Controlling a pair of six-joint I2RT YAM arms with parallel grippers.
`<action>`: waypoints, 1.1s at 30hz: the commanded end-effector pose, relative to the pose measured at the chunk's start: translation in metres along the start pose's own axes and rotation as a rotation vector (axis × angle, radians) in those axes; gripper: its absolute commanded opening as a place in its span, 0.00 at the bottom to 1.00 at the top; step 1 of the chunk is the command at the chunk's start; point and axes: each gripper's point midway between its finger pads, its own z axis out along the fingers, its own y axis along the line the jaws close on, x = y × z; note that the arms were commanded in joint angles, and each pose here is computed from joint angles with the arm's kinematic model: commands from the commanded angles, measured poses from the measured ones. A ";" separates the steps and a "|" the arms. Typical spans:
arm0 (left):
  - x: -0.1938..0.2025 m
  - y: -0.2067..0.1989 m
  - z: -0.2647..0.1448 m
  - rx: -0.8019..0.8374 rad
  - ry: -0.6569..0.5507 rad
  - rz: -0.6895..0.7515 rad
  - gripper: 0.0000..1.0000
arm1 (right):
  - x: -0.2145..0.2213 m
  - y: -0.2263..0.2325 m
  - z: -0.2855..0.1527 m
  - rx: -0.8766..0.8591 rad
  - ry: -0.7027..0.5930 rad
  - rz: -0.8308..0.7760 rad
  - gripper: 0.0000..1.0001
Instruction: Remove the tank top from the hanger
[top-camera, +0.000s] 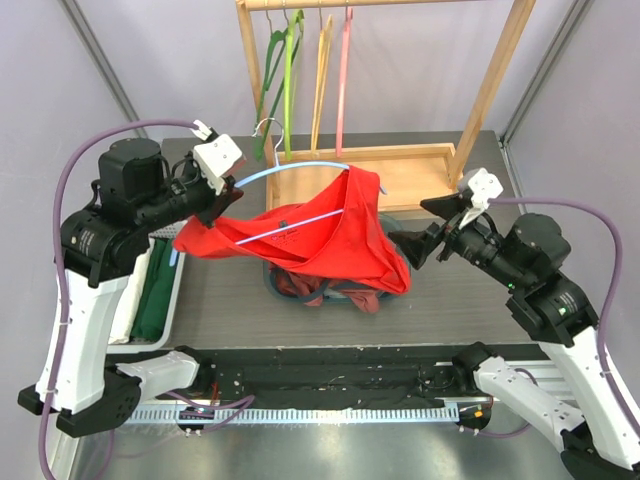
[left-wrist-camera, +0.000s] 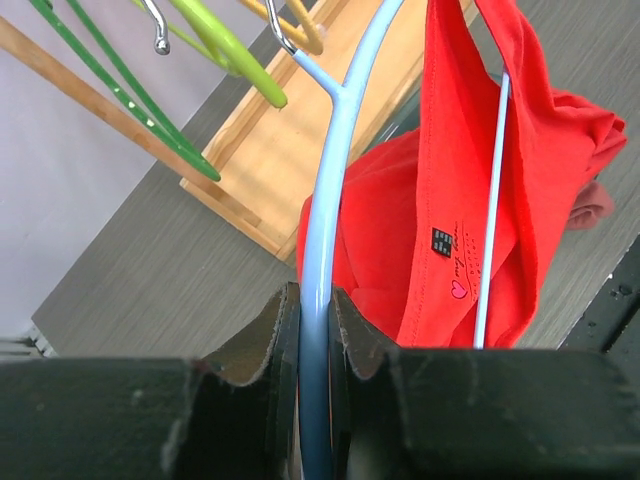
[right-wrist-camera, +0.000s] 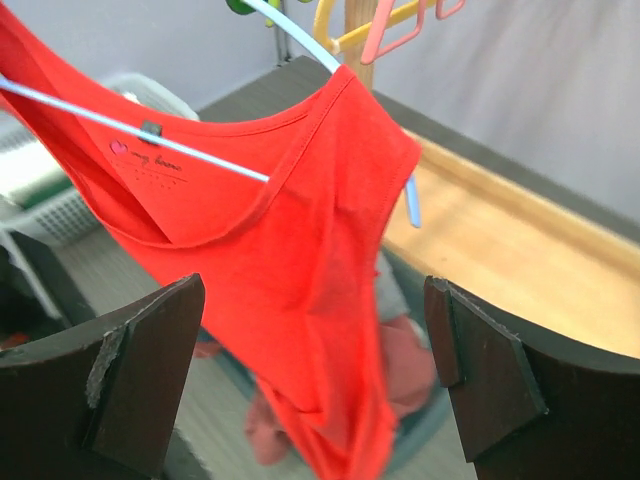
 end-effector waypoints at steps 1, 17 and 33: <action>-0.044 0.001 -0.023 -0.010 -0.167 0.084 0.00 | 0.009 0.000 0.030 0.029 0.014 0.304 0.98; -0.043 0.010 -0.031 -0.062 -0.163 0.245 0.00 | -0.007 0.008 0.071 -0.057 -0.054 0.505 0.43; -0.060 0.026 -0.039 -0.186 -0.245 0.312 0.00 | -0.011 0.011 0.077 -0.082 -0.079 0.536 0.80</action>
